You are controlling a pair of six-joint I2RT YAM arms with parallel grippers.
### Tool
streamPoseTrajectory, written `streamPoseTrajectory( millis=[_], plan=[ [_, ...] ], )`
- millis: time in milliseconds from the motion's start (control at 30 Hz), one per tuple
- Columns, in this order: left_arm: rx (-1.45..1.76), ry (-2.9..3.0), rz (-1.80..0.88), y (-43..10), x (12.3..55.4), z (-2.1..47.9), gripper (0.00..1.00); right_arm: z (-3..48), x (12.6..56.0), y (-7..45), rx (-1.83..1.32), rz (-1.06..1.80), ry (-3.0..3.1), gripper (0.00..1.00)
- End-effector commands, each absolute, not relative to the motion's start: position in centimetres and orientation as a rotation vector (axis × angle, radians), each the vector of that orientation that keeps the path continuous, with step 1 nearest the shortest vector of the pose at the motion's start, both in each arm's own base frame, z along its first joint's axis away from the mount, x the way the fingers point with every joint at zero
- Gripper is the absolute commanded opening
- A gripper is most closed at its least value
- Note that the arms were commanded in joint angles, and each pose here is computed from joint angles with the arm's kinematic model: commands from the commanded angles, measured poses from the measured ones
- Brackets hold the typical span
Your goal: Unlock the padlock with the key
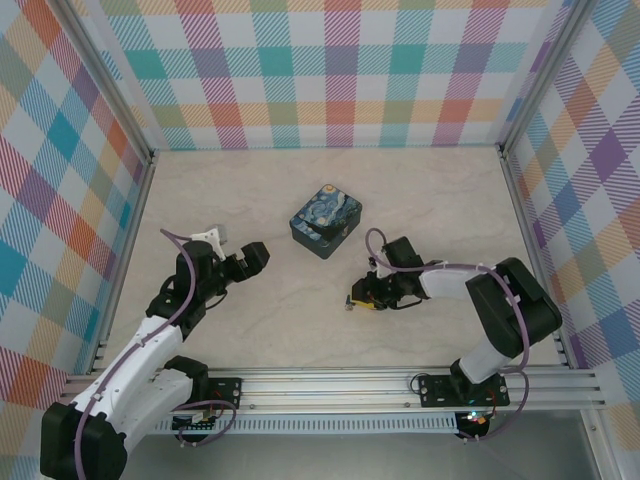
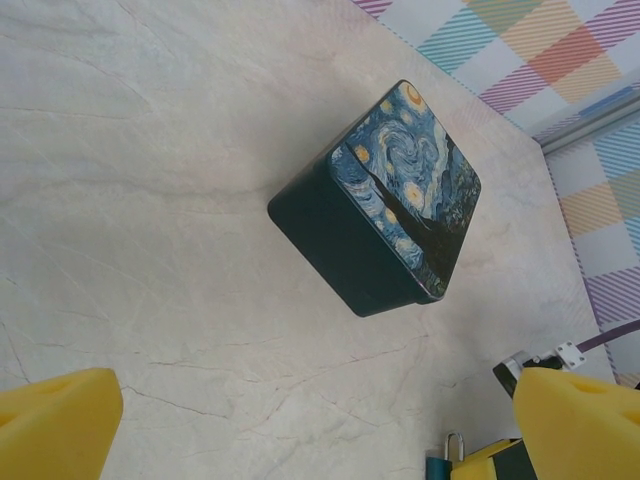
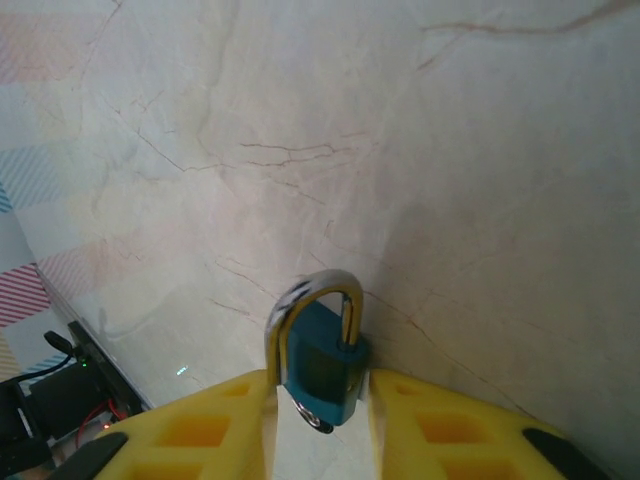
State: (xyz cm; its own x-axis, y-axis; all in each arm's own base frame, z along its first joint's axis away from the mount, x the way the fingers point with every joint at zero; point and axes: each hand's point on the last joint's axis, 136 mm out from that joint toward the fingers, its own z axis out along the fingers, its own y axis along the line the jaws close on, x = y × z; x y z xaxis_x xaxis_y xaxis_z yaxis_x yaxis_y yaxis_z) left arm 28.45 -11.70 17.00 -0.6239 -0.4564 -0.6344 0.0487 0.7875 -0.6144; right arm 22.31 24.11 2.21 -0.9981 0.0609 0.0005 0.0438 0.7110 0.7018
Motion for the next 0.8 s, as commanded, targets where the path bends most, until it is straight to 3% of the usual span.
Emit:
streamPoseTrajectory(
  millis=[0, 433, 567, 700, 767],
  plan=[
    [-0.32, 2.098, -0.731, -11.0, 29.1, 18.8, 1.0, 3.5, 23.0, 23.3, 0.042, 1.1, 2.852, 0.34],
    [-0.343, 1.982, -0.498, -7.4, 30.0, 21.1, 1.0, 9.7, 24.8, 17.6, -0.019, 0.751, 2.613, 0.55],
    [-0.356, 1.902, -0.356, -5.1, 30.0, 21.6, 1.0, 11.5, 26.0, 15.4, -0.042, 0.639, 2.49, 0.71],
    [-0.339, 1.845, -0.214, -3.4, 30.2, 21.0, 1.0, 13.1, 27.9, 12.3, -0.041, 0.47, 2.38, 0.99],
    [-0.304, 1.854, -0.133, -2.8, 30.5, 20.6, 1.0, 13.7, 29.1, 10.4, -0.032, 0.351, 2.325, 1.0]
  ],
)
